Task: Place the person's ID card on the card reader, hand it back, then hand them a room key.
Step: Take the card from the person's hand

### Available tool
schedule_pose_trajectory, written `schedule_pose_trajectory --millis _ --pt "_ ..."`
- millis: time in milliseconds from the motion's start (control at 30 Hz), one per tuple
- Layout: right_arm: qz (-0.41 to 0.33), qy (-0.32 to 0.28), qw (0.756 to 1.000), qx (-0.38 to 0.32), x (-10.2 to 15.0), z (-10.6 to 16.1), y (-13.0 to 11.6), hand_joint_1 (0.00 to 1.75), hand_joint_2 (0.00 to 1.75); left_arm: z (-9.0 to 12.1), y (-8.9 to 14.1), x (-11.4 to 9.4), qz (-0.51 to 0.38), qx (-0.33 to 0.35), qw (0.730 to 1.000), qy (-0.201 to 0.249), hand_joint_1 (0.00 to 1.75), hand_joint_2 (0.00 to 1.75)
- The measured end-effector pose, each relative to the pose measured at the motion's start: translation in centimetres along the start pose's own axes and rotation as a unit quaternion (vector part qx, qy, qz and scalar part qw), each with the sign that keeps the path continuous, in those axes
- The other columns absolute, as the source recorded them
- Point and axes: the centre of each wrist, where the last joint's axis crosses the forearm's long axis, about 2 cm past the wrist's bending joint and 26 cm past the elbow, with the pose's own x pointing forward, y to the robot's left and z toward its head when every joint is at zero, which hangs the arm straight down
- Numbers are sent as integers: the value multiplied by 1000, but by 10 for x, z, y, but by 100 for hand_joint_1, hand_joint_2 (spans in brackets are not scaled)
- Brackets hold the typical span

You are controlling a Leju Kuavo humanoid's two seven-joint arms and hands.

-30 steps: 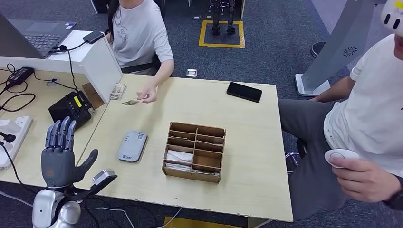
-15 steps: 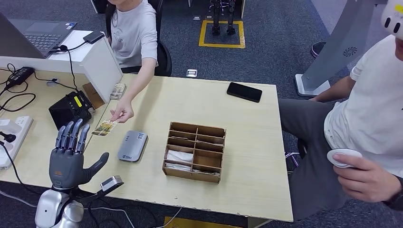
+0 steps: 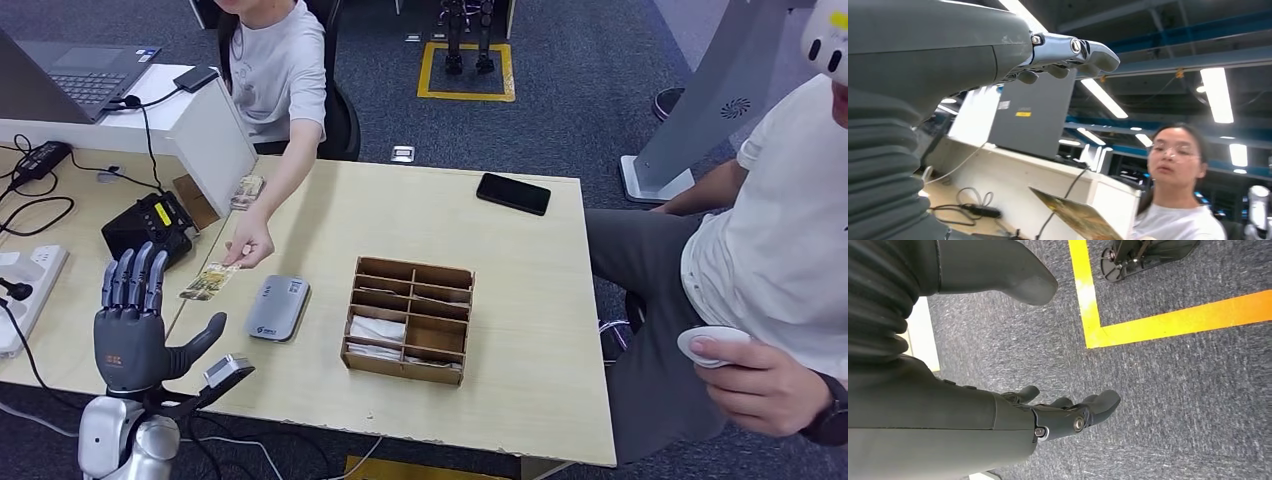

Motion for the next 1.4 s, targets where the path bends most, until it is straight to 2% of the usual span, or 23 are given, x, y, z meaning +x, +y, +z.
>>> schedule_pose_trajectory --millis 233,467,767,800,900,933,1400 --pt "-1 -5 1000 0 0 0 0 0 175 2 -1 -9 -10 -14 1000 17 0 175" --pt "6 0 1000 0 0 0 0 0 175 -5 -4 -15 -34 -27 999 3 0 175" --pt "7 1 1000 -1 0 0 0 0 175 -4 -9 -20 -31 -32 999 16 0 175" --pt "6 1 1000 -1 0 0 0 0 175 -3 -9 -20 -31 -32 999 17 21 175" --pt "5 2 1000 -1 0 0 0 0 175 -3 -10 -20 -29 -33 999 19 152 175" --pt "5 2 1000 -1 0 0 0 0 175 -2 -10 -20 -28 -33 999 22 175 175" --pt "12 -1 1000 -1 0 0 0 0 175 1 -9 -30 -12 -24 998 57 175 175"
